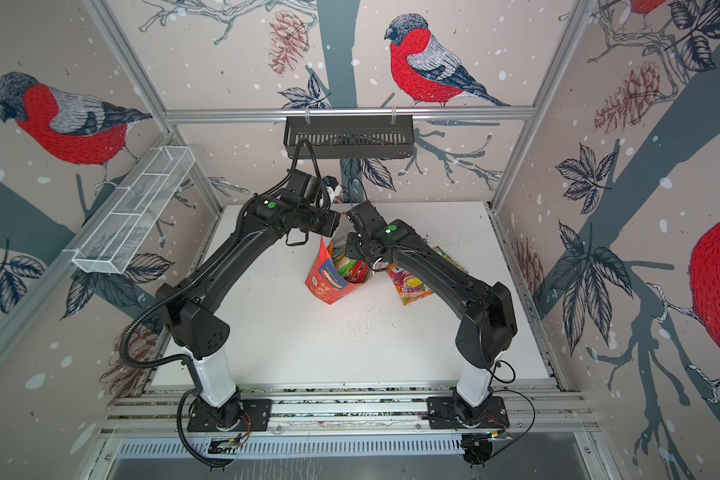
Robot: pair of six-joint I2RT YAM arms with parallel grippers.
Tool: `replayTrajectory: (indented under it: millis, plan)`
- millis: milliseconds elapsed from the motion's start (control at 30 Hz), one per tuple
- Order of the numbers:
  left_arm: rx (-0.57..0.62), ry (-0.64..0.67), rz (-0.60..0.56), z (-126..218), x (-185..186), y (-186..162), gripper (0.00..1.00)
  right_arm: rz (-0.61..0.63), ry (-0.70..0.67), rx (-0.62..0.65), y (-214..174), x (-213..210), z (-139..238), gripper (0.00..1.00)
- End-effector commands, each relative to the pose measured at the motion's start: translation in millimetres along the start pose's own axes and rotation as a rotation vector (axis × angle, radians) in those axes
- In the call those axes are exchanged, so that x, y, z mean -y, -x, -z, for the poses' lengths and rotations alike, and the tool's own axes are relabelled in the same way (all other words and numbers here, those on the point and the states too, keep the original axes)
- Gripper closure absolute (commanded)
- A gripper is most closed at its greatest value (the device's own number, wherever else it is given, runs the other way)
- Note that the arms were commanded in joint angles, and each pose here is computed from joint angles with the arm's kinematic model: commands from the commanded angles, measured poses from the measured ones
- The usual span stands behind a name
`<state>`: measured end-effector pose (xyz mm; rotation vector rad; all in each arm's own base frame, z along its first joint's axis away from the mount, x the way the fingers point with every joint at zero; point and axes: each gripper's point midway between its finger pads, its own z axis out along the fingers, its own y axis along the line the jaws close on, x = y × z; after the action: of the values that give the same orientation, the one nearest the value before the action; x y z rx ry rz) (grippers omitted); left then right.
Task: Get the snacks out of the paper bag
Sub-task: 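Lower the right gripper into the bag onto the green Lay's chips packet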
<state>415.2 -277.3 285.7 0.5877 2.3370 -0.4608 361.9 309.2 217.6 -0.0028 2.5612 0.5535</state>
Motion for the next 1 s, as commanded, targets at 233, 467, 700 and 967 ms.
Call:
replayTrajectory:
  millis: [233, 467, 700, 967]
  plan:
    - [0.066, -0.026, -0.048, 3, 7, 17, 1.0, -0.009, -0.066, -0.017, -4, 11, -8, 0.63]
    - [0.064, -0.041, -0.057, 0, 9, 19, 1.0, -0.011, -0.088, -0.018, -4, 14, -14, 0.65]
    - [0.063, -0.043, -0.057, -2, 10, 19, 1.0, -0.008, -0.095, -0.026, -6, 16, -21, 0.8]
    - [0.062, -0.042, -0.047, -7, 9, 20, 1.0, 0.011, -0.075, 0.005, 6, 14, -13, 0.94]
